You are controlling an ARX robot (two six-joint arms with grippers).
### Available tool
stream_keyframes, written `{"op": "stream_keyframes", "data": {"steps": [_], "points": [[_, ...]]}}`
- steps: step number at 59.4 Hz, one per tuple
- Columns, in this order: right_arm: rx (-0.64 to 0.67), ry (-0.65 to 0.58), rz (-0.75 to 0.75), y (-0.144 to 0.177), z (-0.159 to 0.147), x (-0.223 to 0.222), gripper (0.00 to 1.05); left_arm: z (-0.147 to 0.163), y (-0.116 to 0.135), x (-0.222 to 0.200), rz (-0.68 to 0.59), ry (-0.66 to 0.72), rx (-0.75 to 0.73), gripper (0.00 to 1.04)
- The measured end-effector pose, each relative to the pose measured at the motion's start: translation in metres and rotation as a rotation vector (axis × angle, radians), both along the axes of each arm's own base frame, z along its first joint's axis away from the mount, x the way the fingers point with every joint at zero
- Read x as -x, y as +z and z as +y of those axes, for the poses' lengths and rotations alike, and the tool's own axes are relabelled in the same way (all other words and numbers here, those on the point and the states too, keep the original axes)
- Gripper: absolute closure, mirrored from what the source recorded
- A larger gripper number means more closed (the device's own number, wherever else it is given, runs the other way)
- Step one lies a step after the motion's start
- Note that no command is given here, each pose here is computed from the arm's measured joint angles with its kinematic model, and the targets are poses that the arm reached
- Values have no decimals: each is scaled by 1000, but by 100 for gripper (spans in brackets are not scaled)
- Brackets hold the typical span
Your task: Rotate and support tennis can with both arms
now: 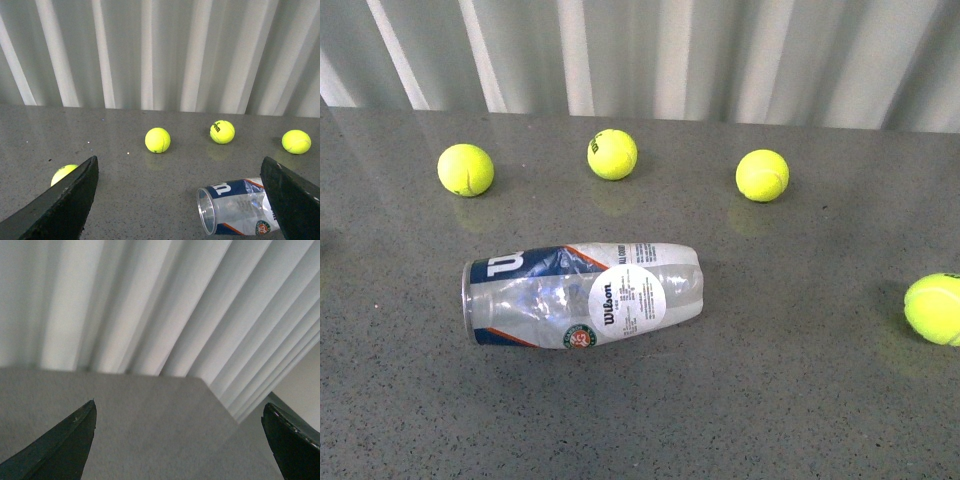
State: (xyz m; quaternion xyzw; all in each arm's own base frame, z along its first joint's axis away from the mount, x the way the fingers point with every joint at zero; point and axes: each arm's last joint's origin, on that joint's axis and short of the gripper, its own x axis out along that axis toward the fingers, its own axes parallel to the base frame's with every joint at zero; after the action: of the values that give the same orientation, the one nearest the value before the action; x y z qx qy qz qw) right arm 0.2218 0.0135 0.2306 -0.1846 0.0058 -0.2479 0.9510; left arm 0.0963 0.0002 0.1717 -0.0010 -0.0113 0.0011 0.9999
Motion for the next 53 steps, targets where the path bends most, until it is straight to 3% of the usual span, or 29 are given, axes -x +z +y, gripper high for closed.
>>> {"op": "stream_keyframes", "data": {"steps": [6, 9, 16, 37, 53], "points": [[-6, 28, -95, 17, 12, 25, 7, 0, 0, 0, 0, 0, 0, 7], [-71, 262, -52, 17, 11, 34, 18, 0, 0, 0, 0, -2, 0, 7], [-254, 496, 19, -4, 10, 52, 39, 0, 0, 0, 0, -1, 0, 7], [-361, 530, 4, -34, -6, 77, 101, 0, 0, 0, -1, 0, 0, 7], [-365, 501, -1, -47, -13, 90, 101, 0, 0, 0, -1, 0, 0, 7]]}}
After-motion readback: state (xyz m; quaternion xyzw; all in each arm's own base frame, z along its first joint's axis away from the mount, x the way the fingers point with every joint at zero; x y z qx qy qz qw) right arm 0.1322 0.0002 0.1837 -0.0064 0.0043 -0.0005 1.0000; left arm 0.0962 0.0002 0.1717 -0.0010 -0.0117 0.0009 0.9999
